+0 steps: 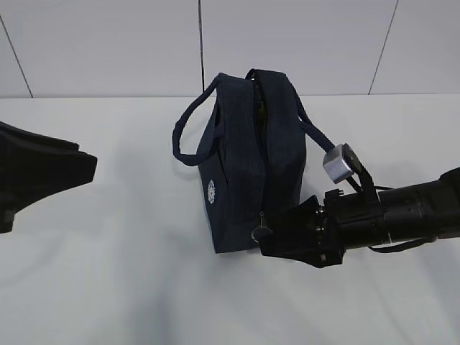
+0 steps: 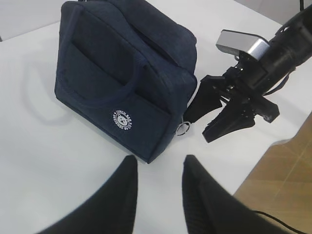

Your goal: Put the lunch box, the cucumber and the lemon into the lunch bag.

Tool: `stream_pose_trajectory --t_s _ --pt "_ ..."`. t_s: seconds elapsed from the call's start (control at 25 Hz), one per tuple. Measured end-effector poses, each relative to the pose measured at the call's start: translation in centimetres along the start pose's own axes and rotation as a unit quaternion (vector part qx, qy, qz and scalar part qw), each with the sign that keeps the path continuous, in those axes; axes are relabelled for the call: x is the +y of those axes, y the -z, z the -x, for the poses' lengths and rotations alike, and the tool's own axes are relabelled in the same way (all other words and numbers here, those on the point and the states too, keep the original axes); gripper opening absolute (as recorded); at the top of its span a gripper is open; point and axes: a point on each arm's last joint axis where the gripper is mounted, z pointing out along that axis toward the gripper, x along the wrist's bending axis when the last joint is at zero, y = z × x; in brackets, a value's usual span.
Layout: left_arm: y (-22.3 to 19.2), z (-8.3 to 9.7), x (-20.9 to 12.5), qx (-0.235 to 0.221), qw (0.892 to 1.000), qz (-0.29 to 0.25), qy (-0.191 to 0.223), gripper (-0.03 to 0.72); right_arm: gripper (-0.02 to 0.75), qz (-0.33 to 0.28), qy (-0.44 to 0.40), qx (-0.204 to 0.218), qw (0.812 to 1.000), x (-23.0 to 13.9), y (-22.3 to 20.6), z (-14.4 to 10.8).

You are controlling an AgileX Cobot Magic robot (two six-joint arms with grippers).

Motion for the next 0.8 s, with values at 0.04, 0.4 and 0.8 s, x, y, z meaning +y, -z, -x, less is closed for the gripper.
stream_pose_trajectory --t_s 0.04,0.4,0.8 --pt "0.0 -0.01 0.02 0.001 1.0 0.001 0.0 0.225 0.48 0.001 -0.002 -0.005 1.0 0.02 0.0 0.08" --pt "0.01 -0.26 0.31 0.014 1.0 0.017 0.001 0.225 0.48 -0.016 -0.004 0.006 1.0 -0.33 -0.02 -0.1" --pt "0.01 -0.3 0.35 0.016 1.0 0.02 0.001 0.225 0.48 -0.022 -0.022 -0.009 0.999 -0.43 -0.28 0.08"
